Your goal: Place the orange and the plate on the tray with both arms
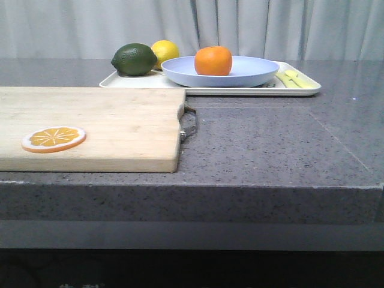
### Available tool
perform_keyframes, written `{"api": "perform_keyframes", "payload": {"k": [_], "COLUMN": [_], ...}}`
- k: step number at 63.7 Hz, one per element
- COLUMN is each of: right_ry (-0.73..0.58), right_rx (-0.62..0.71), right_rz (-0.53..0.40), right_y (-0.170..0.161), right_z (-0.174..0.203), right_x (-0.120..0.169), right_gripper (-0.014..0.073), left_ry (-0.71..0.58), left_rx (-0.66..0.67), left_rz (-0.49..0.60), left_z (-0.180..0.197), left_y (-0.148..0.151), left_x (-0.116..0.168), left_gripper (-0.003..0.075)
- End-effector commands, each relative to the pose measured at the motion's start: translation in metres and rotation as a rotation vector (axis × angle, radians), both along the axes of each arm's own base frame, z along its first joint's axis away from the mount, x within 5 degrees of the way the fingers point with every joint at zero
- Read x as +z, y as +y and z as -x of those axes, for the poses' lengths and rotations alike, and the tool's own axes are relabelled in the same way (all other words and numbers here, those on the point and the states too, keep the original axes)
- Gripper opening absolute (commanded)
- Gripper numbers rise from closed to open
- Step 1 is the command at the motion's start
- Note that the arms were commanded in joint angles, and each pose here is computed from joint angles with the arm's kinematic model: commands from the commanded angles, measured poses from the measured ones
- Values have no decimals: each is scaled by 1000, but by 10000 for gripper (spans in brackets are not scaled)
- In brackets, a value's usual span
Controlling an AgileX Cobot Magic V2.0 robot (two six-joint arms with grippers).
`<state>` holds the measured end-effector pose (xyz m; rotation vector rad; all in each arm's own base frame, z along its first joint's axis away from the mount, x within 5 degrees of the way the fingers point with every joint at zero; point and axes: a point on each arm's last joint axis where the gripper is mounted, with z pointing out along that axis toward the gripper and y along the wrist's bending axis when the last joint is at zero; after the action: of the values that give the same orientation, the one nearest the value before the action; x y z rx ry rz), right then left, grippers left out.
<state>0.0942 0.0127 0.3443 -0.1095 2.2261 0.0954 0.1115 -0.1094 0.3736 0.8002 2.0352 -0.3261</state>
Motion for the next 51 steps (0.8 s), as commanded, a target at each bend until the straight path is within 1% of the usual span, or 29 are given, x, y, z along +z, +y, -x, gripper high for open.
{"api": "perform_keyframes", "payload": {"k": [1,8,14,19,25,30,42,45,51], "right_ry": [-130,-146,-157,-158,-158,-155,-154,-154,-146], "right_rx": [-1,-1,-1,-1,-1,-1,-1,-1,-1], "right_rz": [9,7,5,5,5,5,5,5,6], "right_y": [-3,-4,-4,-4,-4,-4,-4,-4,-4], "right_z": [9,19,21,21,21,21,21,21,21], "right_x": [4,-1,-1,-1,-1,-1,-1,-1,-2], "right_gripper": [371,371,371,365,293,185,-37,-74,-68], "left_ry": [-62,-62,-62,-62,-62,-62,-62,-62,-62], "left_rx": [-4,-4,-4,-4,-4,-4,-4,-4,-4], "left_rz": [65,65,65,65,65,65,65,65,65], "left_z": [0,0,0,0,0,0,0,0,0], "left_y": [0,0,0,0,0,0,0,0,0], "left_x": [14,14,14,14,14,14,14,14,14], "left_gripper": [600,600,598,564,475,374,130,83,-11]}}
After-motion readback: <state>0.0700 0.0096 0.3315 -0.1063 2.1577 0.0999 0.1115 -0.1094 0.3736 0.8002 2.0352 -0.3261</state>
